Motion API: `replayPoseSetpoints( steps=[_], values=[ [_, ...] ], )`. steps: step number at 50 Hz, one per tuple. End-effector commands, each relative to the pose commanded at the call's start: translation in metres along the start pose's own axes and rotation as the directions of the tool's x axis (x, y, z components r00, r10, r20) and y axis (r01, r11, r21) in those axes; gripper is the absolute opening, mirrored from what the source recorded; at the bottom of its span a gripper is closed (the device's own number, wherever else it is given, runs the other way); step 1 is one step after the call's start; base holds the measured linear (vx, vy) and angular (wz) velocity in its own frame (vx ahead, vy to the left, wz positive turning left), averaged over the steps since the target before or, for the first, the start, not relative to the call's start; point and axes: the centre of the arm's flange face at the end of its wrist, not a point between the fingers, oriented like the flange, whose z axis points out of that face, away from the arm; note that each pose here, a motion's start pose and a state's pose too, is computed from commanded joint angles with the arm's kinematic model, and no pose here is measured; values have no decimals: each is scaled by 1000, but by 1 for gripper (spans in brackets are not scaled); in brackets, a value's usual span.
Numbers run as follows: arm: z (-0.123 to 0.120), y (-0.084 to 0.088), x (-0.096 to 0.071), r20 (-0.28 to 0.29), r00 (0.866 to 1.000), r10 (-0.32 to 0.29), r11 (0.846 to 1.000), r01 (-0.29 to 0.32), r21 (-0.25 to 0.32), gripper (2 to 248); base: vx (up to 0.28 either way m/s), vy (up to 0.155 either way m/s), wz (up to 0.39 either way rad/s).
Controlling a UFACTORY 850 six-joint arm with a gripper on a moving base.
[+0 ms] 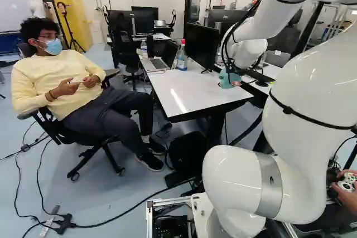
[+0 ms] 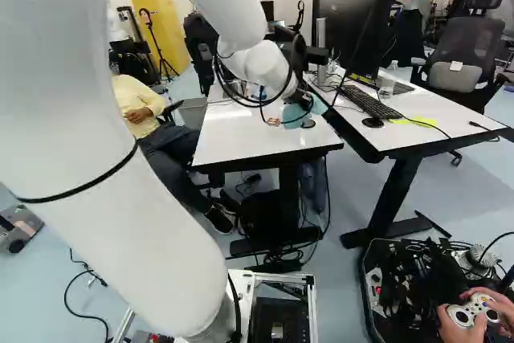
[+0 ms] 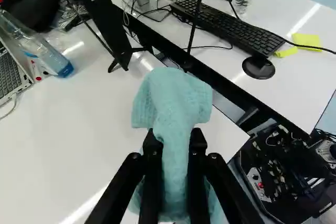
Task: Clean the table with the green towel
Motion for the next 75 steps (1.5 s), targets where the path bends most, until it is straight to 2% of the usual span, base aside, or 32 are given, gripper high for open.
replayPoseSetpoints(
  steps=[8,25,26,30,31,35,36,41,42,46,47,51,52,75],
  values=[
    [7,2,7,-2,1000,4,1000,-4,-5,54,0,0,0],
    [9,3,8,-2,1000,5,1000,-5,-6,56,0,0,0],
    [9,3,8,-2,1000,5,1000,-5,-6,84,0,0,0],
    [9,3,8,-2,1000,5,1000,-5,-6,84,0,0,0],
    [9,3,8,-2,1000,5,1000,-5,-6,119,0,0,0],
    [9,3,8,-2,1000,5,1000,-5,-6,119,0,0,0],
    [9,3,8,-2,1000,5,1000,-5,-6,155,0,0,0],
    [9,3,8,-2,1000,5,1000,-5,-6,155,0,0,0],
    [9,3,8,-2,1000,5,1000,-5,-6,192,0,0,0],
    [9,3,8,-2,1000,5,1000,-5,-6,192,0,0,0],
    [9,3,8,-2,1000,5,1000,-5,-6,229,0,0,0],
    [9,3,8,-2,1000,5,1000,-5,-6,229,0,0,0],
    [9,3,8,-2,1000,5,1000,-5,-6,247,0,0,0],
    [9,3,8,-2,1000,5,1000,-5,-6,247,0,0,0]
  ],
)
